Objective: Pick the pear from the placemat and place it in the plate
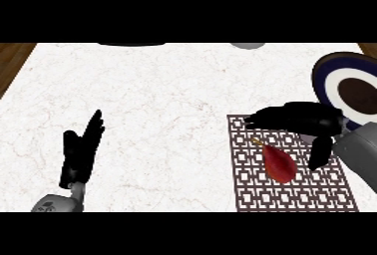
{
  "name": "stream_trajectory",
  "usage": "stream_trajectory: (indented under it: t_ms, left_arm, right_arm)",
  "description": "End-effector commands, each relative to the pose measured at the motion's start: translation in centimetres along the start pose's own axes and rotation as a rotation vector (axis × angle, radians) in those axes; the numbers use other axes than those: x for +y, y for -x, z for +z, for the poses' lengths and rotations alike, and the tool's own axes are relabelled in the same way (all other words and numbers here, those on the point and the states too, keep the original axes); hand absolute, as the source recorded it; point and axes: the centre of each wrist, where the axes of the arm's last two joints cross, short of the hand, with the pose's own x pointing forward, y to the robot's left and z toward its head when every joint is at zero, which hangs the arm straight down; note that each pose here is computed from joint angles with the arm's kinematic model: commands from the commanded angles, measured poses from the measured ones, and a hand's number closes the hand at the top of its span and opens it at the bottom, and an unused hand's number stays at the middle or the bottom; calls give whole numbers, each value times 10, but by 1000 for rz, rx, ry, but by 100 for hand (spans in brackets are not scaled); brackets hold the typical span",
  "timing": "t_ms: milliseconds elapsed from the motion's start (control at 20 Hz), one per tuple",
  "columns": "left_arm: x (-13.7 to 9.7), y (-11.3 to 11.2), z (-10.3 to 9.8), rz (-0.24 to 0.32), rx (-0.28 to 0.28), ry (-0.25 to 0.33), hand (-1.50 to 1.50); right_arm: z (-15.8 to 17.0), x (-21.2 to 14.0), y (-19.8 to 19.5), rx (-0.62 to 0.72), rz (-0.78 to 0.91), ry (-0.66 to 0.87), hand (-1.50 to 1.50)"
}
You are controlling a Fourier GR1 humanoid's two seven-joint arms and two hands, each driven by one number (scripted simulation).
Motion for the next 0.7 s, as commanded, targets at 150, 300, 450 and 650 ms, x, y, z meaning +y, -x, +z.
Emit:
stream_trajectory:
  t_ms: [150,300,450,650]
  left_arm:
    - [11,-4,3,-9,10,10,0]
    - [13,1,7,-6,-7,5,0]
    - [-8,7,10,-17,-6,3,0]
    - [8,-4,4,13,6,-7,0]
  right_arm:
    - [-15,-2,8,-41,-35,-90,-150]
    - [-2,19,15,-56,-23,-83,-150]
    - [-26,28,7,-43,-34,-109,-150]
    - [-23,41,3,-37,-26,-140,-150]
